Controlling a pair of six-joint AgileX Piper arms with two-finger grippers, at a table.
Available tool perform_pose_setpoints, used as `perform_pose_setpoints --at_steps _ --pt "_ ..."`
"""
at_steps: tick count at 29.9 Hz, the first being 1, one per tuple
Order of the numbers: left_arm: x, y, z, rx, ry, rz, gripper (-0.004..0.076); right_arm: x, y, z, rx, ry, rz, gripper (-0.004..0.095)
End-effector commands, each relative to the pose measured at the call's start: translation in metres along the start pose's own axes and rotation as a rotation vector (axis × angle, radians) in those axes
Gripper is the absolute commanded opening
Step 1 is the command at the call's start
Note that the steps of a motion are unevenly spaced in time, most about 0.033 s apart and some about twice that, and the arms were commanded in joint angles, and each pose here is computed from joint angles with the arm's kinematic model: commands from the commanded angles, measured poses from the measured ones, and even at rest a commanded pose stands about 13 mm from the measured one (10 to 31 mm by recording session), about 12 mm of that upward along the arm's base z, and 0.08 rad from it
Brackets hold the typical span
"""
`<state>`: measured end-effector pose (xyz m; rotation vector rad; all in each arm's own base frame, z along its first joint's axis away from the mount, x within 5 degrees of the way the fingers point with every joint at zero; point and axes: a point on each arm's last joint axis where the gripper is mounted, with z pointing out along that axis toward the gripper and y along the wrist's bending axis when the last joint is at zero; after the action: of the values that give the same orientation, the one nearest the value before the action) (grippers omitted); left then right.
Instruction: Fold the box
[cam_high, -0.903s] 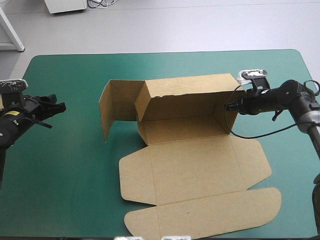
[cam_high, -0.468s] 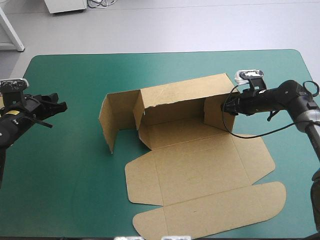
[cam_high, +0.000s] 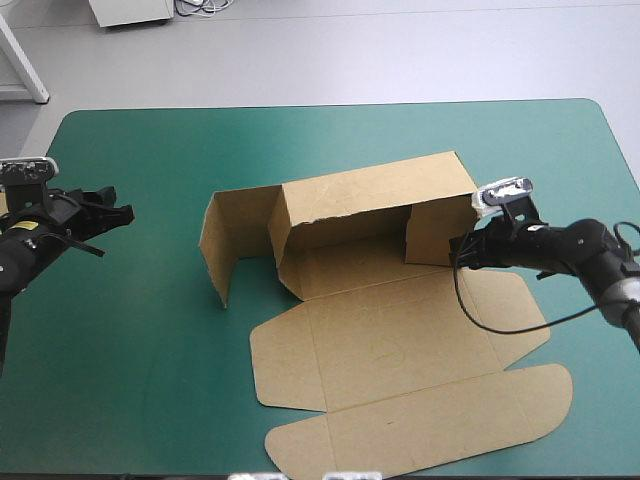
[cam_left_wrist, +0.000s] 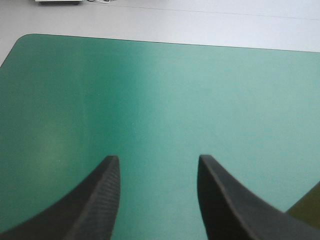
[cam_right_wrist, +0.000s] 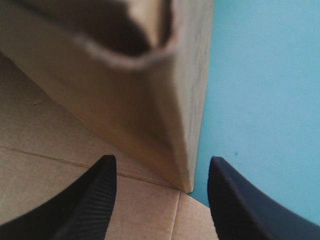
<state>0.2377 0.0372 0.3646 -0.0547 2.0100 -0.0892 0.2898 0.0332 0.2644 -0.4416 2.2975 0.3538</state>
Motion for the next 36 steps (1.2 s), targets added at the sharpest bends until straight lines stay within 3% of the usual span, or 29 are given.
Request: perform_pose_setpoints --at_steps 1,12,20,24,29,36 --pt "-0.014 0.0 -0.008 -0.016 -0.092 -0.021 0.0349 0.005 0.004 -0.013 0.065 -0.161 -0.016 0.0509" --pt "-0.014 -0.001 -0.008 -0.014 -0.088 -0.021 0.0349 0.023 0.002 0.006 0.063 -0.27 -0.047 0.0508" --pt "-0.014 0.0 -0.008 -0.017 -0.092 -0.015 0.0349 0.031 0.001 0.027 -0.017 -0.231 -0.024 0.0494" --pt "-0.014 0.0 -0.008 -0.017 -0.092 -0.01 0.0348 0.032 0.0 0.033 -0.026 -0.226 -0.014 0.0328" --pt "-0.014 0.0 -0.008 -0.017 -0.092 -0.008 0.0302 0.027 0.002 0.031 -0.047 -0.249 -0.059 0.0002" --pt "-0.013 -0.001 -0.008 -0.007 -0.077 -0.007 0.0246 0.016 -0.002 0.028 -0.032 -0.235 0.045 -0.001"
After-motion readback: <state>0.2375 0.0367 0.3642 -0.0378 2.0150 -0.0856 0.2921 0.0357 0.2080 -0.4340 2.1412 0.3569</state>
